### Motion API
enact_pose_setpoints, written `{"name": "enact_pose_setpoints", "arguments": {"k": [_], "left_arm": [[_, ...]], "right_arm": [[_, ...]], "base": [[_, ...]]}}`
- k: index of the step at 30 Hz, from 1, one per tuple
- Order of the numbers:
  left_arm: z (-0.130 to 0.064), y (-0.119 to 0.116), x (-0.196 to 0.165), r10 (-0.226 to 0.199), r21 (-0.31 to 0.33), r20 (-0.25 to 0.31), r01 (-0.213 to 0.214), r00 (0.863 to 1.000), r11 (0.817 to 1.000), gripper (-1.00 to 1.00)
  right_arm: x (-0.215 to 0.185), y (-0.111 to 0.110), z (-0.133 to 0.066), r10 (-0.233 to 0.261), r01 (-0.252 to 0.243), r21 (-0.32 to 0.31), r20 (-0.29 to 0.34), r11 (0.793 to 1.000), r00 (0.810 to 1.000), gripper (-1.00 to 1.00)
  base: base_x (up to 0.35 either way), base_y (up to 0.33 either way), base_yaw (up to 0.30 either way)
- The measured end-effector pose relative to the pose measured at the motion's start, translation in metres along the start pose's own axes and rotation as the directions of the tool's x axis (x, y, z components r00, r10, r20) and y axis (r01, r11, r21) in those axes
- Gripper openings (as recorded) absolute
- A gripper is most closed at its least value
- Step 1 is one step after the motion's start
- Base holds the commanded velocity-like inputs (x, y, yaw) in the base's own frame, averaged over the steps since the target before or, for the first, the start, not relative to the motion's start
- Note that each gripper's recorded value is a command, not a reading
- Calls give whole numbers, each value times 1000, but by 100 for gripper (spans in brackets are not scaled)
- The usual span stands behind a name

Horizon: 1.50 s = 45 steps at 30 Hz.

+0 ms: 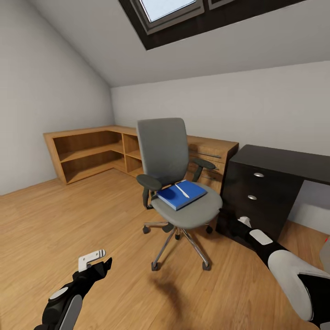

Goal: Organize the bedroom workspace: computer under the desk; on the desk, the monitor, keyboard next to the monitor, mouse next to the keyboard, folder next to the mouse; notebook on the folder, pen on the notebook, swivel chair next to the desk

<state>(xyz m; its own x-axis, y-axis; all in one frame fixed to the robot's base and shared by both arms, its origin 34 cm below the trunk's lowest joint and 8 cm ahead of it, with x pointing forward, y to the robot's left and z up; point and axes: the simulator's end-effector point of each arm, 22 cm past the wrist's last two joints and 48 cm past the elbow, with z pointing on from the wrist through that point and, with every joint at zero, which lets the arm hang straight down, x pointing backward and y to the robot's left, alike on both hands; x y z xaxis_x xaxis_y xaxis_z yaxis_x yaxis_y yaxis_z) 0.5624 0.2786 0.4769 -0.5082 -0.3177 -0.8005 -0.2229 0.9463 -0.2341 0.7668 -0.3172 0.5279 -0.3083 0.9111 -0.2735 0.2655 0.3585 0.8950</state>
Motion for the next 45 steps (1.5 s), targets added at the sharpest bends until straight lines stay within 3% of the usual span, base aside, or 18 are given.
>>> {"name": "enact_pose_setpoints", "arguments": {"k": [15,30,45], "left_arm": [[0,0,0,0,0,1,0,1000,1000,100],[-1,0,-5,-10,-2,12,10,1000,1000,100],[13,7,21,-8,-21,-44,7,999,1000,100]], "right_arm": [[4,-3,0,6,-6,6,-6,1000,1000,100],[5,-5,0,7,-7,9,-6,1000,1000,100],[17,-44,15,20,-19,65,-26,998,999,100]], "base": [[231,0,0],[30,0,0],[0,0,0]]}}
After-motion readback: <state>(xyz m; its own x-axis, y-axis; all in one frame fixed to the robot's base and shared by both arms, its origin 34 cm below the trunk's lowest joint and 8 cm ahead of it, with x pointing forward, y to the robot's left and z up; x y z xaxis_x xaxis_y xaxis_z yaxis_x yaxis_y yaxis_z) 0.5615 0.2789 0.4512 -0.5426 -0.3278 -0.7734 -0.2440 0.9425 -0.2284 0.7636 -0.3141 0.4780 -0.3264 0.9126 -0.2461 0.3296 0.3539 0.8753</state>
